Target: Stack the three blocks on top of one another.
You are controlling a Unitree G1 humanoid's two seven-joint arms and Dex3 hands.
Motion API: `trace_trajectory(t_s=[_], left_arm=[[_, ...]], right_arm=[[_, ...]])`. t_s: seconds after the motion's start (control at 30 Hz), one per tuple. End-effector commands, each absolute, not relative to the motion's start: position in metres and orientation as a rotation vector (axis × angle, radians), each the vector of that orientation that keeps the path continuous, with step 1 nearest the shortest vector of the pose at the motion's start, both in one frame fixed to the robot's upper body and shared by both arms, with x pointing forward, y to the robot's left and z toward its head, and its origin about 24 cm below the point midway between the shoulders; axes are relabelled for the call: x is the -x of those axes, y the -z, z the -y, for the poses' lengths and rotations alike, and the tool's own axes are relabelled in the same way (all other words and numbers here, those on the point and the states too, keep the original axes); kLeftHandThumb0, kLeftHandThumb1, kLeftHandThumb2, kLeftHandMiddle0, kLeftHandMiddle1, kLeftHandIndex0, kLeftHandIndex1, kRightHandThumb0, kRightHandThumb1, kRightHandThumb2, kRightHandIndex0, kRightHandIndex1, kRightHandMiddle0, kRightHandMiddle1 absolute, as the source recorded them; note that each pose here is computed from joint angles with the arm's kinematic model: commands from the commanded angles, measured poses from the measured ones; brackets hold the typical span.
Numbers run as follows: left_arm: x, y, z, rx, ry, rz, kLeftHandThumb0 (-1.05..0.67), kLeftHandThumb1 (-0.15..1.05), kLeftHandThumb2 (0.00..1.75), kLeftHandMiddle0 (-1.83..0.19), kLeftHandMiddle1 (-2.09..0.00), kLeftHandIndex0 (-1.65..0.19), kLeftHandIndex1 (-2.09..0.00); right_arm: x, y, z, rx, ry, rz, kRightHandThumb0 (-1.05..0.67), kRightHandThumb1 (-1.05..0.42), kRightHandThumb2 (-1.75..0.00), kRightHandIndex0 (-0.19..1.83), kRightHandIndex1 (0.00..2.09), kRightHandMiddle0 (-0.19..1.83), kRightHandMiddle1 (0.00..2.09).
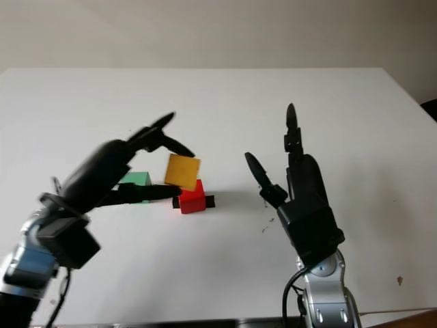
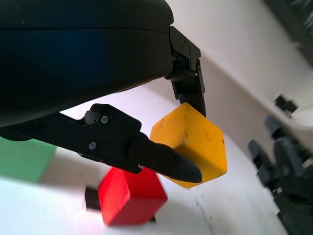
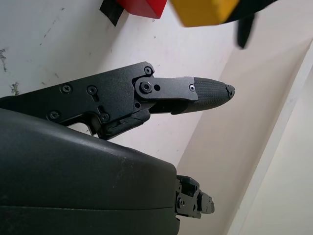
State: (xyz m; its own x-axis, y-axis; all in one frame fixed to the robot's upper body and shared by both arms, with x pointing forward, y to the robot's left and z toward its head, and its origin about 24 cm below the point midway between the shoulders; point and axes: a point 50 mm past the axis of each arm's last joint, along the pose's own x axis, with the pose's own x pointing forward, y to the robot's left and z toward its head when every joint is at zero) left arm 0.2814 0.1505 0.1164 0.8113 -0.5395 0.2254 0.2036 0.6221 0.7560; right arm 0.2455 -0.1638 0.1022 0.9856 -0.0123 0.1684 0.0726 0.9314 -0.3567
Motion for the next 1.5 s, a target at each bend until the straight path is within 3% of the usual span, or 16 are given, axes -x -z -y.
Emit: trace_trajectory(t_s=[0.0,0.1,0.3,0.73,1.07,1.47], left_arm=[[-0.286,-0.117,-0.143,-0.780,0.447,0.477,-0.51,1.05,0.24,-0.11,-0.06,-0.14,-1.55],[-0.287,-0.106,-0.136,-0.758,0.464,0.457,-0.50,1.05,0.28,-0.11,-0.05,-0.06,-1.75],[-0.287,-0.097,-0.131,-0.737,0.459,0.449,-0.48,1.05,0.30,-0.10,-0.05,0.00,-1.76],[-0.283,-0.096,-0.137,-0.713,0.359,0.453,-0.48,1.05,0.34,-0.11,-0.05,0.10,-2.04],[-0.284,-0.105,-0.142,-0.748,0.284,0.492,-0.48,1.05,0.34,-0.15,-0.06,0.00,-1.96],[-0.285,-0.109,-0.146,-0.797,0.300,0.482,-0.48,1.05,0.33,-0.14,-0.05,-0.08,-1.85]], right_arm=[[-0.244,-0.105,0.164,0.361,0.053,0.183,-0.66,-1.05,-0.37,-0.16,0.05,-0.10,0.05],[-0.244,-0.105,0.164,0.359,0.049,0.187,-0.65,-1.05,-0.37,-0.17,0.05,-0.11,0.05],[-0.244,-0.104,0.164,0.357,0.046,0.185,-0.64,-1.05,-0.37,-0.17,0.05,-0.12,0.05],[-0.245,-0.104,0.164,0.348,0.043,0.175,-0.64,-1.05,-0.36,-0.18,0.05,-0.12,0.05],[-0.245,-0.103,0.163,0.351,0.034,0.174,-0.64,-1.05,-0.36,-0.18,0.05,-0.12,0.05],[-0.244,-0.103,0.161,0.343,0.036,0.170,-0.64,-1.05,-0.35,-0.18,0.05,-0.12,0.05]])
